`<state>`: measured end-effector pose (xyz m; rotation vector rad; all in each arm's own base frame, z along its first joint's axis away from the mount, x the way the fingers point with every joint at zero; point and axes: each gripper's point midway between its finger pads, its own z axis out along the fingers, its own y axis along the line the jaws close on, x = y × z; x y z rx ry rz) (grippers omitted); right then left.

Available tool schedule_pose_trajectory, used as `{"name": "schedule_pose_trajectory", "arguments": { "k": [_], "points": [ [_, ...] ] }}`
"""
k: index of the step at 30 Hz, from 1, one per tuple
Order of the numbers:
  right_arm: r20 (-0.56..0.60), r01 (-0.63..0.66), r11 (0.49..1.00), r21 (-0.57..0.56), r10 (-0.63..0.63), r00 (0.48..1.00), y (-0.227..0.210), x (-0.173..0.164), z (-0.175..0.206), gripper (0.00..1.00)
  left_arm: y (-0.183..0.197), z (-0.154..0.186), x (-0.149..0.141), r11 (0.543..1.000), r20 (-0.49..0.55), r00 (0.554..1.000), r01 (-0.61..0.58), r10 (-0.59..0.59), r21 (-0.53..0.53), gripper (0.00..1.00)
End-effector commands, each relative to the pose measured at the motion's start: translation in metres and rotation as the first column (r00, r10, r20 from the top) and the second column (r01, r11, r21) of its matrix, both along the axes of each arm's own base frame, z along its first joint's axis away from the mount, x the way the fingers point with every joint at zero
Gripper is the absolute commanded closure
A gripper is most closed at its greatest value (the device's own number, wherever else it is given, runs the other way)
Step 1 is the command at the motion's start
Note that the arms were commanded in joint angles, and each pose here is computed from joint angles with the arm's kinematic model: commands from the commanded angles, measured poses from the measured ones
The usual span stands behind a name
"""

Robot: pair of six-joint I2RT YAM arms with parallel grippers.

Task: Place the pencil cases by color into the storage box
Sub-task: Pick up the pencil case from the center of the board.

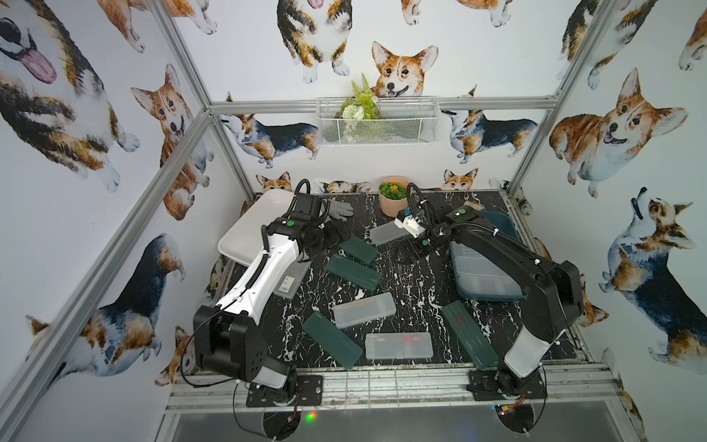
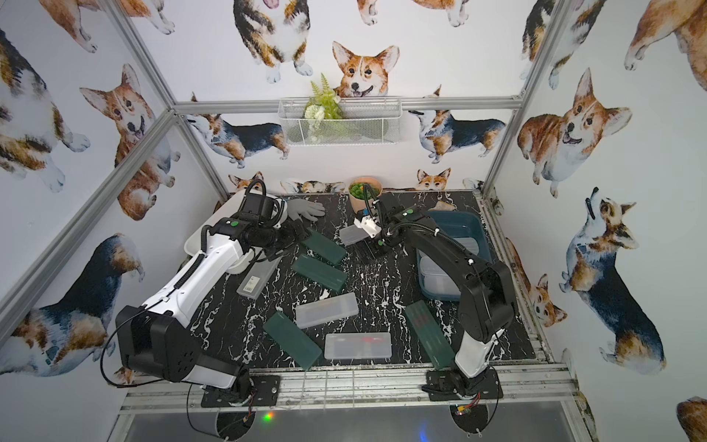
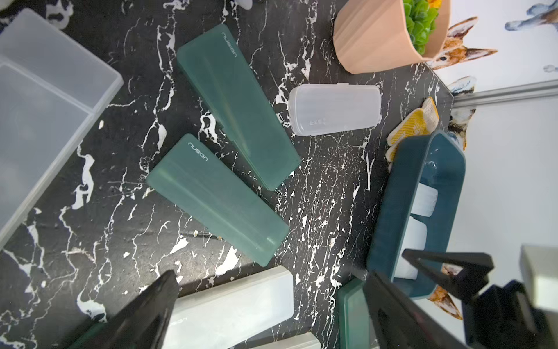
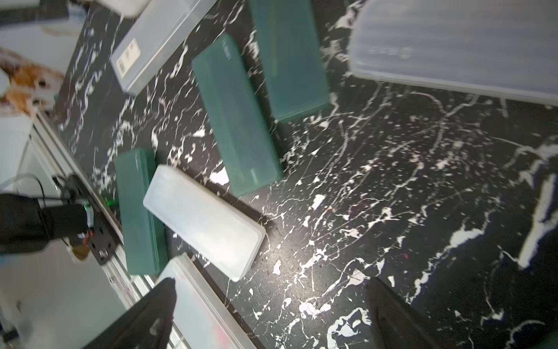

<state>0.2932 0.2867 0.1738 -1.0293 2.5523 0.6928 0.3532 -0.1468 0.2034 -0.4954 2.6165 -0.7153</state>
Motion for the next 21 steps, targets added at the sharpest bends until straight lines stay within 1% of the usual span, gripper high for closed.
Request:
{"name": "schedule_pose_trajectory", "arguments": {
  "k": [1, 5, 8, 13, 17, 21],
  "points": [
    [0.159, -0.249, 0.968, -0.003, 0.246, 0.956, 0.015, -0.022, 0.003, 0.02, 0.007, 0.002, -0.002, 0.996, -0.022, 0.997, -0.076, 0.075, -0.053, 0.01],
    [0.229, -0.401, 0.916, -0.012, 0.393, 0.89, 0.028, -0.05, -0.003, 0.02, 0.02, -0.008, -0.009, 0.984, -0.061, 0.987, -0.153, 0.148, -0.091, 0.01],
    [0.263, -0.478, 0.878, -0.016, 0.465, 0.845, 0.035, -0.063, -0.005, 0.02, 0.03, -0.012, -0.012, 0.973, -0.079, 0.977, -0.205, 0.197, -0.108, 0.01],
    [0.301, -0.567, 0.82, -0.081, 0.562, 0.77, 0.041, -0.073, -0.02, 0.02, 0.035, -0.014, -0.017, 0.961, -0.101, 0.967, -0.245, 0.233, -0.127, 0.01],
    [0.307, -0.616, 0.776, -0.138, 0.625, 0.718, 0.044, -0.079, -0.033, 0.02, 0.036, -0.016, -0.02, 0.951, -0.123, 0.96, -0.268, 0.251, -0.152, 0.01],
    [0.295, -0.659, 0.73, -0.178, 0.679, 0.673, 0.046, -0.087, -0.047, 0.03, 0.038, -0.014, -0.023, 0.95, -0.127, 0.958, -0.276, 0.258, -0.148, 0.01]
  ]
}}
